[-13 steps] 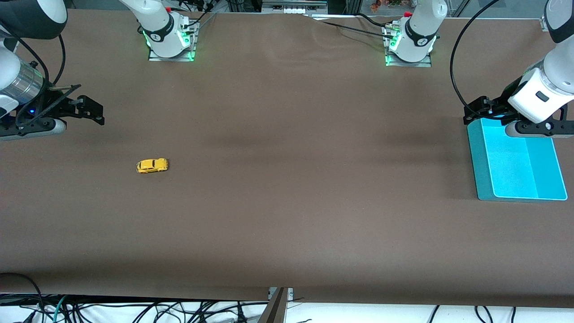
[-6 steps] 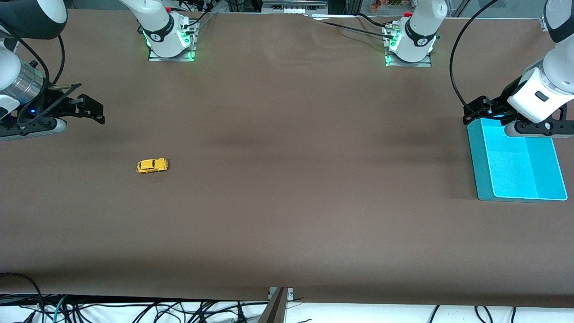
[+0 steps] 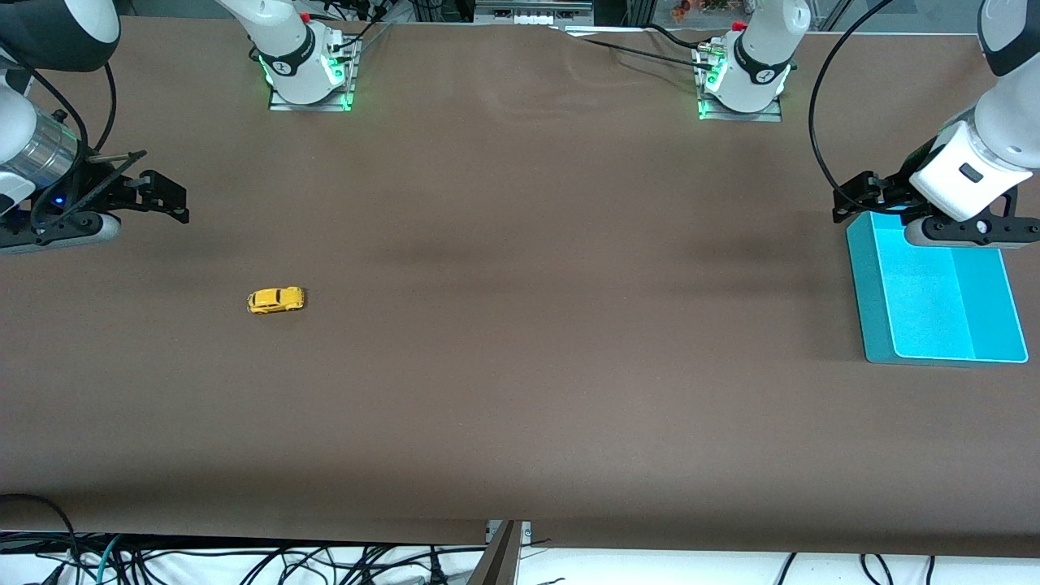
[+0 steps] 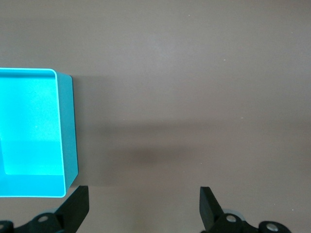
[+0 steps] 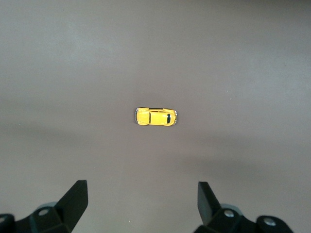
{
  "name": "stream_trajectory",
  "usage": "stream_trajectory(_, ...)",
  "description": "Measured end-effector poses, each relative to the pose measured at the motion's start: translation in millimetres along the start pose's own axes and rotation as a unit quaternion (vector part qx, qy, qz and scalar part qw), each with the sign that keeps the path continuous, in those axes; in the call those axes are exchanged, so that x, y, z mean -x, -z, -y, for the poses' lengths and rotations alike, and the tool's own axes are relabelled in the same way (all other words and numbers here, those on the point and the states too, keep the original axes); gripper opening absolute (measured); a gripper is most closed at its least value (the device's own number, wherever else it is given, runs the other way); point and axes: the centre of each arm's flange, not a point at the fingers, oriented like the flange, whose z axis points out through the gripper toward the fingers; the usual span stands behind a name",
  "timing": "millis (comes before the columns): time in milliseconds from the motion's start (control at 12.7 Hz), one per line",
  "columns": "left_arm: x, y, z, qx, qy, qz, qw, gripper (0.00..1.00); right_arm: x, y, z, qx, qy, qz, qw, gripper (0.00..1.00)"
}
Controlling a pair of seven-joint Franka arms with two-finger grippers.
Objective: Wind and store yellow beetle car
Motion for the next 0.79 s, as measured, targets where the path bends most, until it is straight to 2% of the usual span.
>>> stream_trajectory(787, 0.2, -0.2, -0.9, 0.000, -0.001, 0.001, 1.000, 1.00, 0.8, -1.1, -0.1, -0.001, 0.000, 0.005, 1.000, 1.00)
